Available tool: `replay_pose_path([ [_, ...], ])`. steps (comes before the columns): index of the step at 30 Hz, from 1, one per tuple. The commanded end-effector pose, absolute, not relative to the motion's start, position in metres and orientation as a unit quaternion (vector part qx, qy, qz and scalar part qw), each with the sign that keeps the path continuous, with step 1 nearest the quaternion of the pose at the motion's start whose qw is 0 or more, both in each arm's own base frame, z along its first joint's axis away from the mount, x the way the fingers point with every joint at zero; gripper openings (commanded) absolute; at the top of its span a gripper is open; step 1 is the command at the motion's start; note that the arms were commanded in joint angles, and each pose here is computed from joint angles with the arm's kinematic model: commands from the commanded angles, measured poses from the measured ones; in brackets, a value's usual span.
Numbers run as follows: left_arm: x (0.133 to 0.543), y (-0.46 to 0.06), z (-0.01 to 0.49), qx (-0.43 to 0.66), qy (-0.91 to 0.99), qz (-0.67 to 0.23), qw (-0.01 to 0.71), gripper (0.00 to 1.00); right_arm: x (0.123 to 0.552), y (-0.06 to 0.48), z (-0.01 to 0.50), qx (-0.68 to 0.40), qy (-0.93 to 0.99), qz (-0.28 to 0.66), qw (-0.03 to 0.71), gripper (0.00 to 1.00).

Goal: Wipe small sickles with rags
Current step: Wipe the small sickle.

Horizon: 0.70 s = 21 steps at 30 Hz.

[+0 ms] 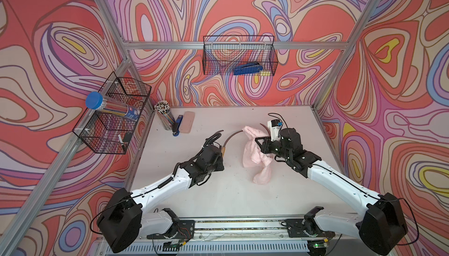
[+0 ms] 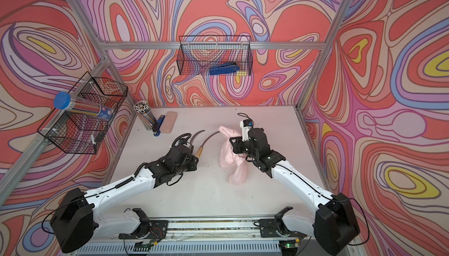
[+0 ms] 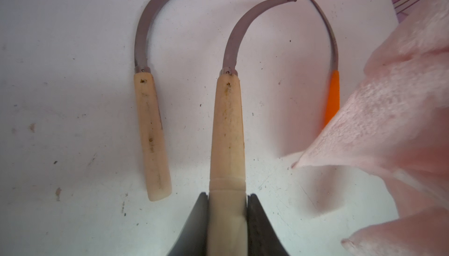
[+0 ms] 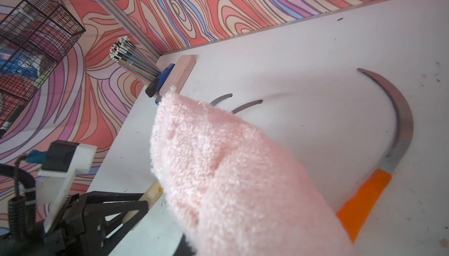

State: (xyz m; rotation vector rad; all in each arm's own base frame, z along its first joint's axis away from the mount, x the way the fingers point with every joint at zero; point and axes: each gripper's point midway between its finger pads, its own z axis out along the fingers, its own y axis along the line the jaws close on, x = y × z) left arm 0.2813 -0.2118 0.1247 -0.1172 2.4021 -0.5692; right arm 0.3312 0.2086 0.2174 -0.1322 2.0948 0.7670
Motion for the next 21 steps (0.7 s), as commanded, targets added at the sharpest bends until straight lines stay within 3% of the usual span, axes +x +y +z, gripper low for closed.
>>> replay_pose_path([
  [1,0.284,-0.226,0.136,-0.083,0.898,-0.292,0.319,0.0,0.327,0.208,0.233,-0.051,0.823,0.321,0.466,0.0],
  [8,0.299,-0.237,0.133,-0.147,0.865,-0.371,0.305,0.0,0.296,0.252,0.219,-0.11,0.816,0.347,0.448,0.0],
  [15,0.314,-0.222,0.18,-0.198,0.815,-0.395,0.374,0.0,0.269,0.307,0.195,-0.166,0.812,0.366,0.422,0.0],
  [21,0.315,-0.199,0.19,-0.242,0.785,-0.391,0.415,0.0,0.267,0.307,0.166,-0.152,0.821,0.365,0.411,0.0],
])
